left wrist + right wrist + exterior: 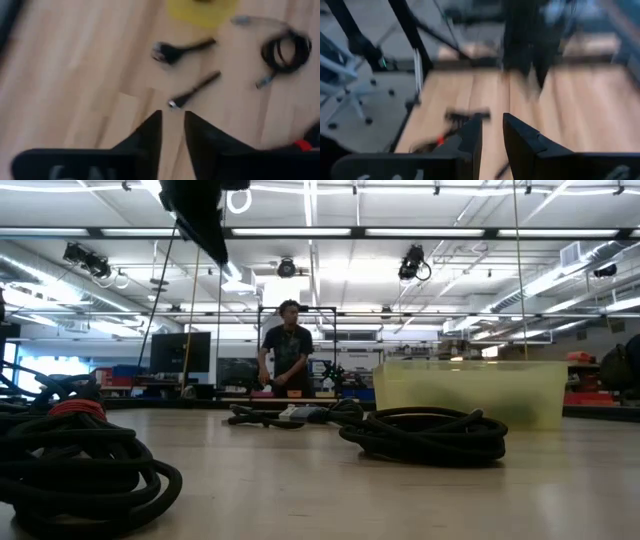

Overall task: Pick and place USB-C Cables
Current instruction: Put the black charger cable into the yellow bin

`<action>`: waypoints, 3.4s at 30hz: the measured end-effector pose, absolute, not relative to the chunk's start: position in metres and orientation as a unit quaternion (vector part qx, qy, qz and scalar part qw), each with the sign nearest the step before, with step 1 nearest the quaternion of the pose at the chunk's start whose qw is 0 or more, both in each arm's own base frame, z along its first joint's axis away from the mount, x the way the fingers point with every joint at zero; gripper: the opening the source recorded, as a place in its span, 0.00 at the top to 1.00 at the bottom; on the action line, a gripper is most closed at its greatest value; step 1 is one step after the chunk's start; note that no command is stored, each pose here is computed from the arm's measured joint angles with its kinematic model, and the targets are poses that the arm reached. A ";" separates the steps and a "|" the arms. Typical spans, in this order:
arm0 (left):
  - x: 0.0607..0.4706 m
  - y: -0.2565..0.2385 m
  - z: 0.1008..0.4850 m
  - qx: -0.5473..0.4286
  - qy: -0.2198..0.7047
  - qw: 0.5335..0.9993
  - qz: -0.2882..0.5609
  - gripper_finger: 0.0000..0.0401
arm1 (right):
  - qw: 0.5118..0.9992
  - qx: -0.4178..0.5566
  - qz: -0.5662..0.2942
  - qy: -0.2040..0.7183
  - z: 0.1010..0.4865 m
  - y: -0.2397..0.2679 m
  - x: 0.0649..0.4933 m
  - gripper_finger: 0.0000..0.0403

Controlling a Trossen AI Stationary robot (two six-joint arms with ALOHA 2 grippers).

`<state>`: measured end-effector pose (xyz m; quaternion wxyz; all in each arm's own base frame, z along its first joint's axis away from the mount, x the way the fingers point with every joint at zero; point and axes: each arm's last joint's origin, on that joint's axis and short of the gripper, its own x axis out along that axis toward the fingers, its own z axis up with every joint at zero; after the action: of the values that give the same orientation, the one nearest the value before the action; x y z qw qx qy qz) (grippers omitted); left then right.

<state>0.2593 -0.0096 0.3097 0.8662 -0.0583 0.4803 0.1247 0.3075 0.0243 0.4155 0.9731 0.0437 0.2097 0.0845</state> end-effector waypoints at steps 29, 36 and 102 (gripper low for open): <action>0.352 -0.039 0.161 0.189 0.561 0.802 -0.075 0.52 | 0.987 0.037 0.145 -0.063 0.544 0.019 0.197 0.80; 0.352 -0.027 0.161 0.171 0.564 0.801 -0.103 0.52 | 0.981 0.028 0.146 -0.124 0.560 0.017 0.165 0.80; 0.436 -0.008 0.325 0.107 0.326 0.938 -0.044 0.94 | 0.976 0.030 0.143 -0.162 0.570 0.015 0.137 0.80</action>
<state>0.4364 -0.0080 0.3249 0.9382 0.1070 0.3262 -0.0438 0.1374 0.0150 0.5699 0.9759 0.0302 -0.1618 0.1431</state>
